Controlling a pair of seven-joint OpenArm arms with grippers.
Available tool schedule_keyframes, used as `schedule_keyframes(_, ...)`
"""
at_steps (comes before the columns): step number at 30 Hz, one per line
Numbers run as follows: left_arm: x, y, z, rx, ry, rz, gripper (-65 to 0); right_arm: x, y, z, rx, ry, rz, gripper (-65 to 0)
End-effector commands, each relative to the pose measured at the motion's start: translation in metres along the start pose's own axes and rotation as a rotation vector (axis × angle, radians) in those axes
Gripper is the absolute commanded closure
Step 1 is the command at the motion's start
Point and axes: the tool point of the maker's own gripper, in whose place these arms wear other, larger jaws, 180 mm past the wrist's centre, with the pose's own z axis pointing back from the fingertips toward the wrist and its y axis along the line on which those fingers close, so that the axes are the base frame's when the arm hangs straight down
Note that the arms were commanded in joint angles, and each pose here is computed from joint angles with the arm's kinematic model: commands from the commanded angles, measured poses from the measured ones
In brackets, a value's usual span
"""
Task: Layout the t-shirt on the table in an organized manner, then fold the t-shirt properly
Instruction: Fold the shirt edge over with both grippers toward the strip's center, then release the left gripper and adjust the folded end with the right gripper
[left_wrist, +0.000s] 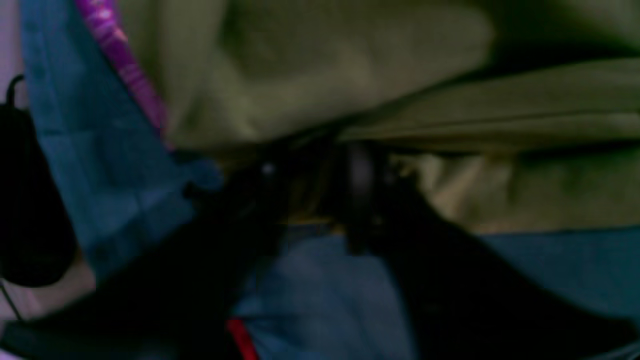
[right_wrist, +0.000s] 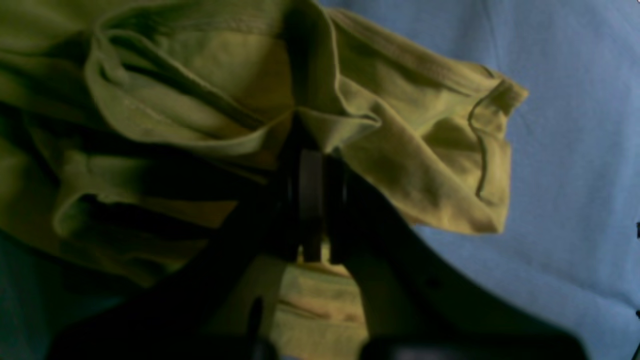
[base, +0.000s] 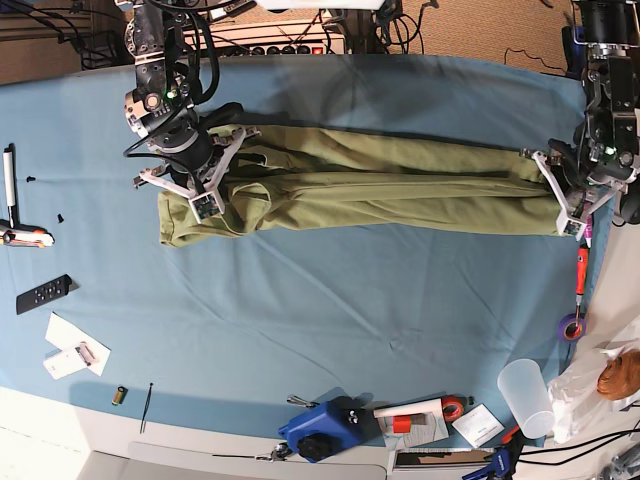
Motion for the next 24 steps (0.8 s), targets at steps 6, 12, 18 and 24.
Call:
schedule_keyframes(6, 0.008, 0.006, 0.015, -0.01, 0.013, 0.017, -26.0, -0.001, 0.01, 0.012, 0.07, 0.045, -0.019, -17.6)
schedule_keyframes(12, 0.059, 0.023, 0.07, -0.049, -0.242, 0.096, -26.0, 0.046, 0.006, 0.053, 0.034, -0.128, 0.011, -17.6)
schedule_keyframes(18, 0.065, 0.07, 0.112, 0.034, -0.389, 0.201, -26.0, 0.062, -0.004, 0.065, -0.032, -0.215, 0.035, -17.6)
schedule_keyframes(24, 0.057, 0.088, 0.127, 0.071, -0.419, 0.231, -26.0, 0.078, -0.016, 0.068, -0.089, -0.281, 0.014, -17.6)
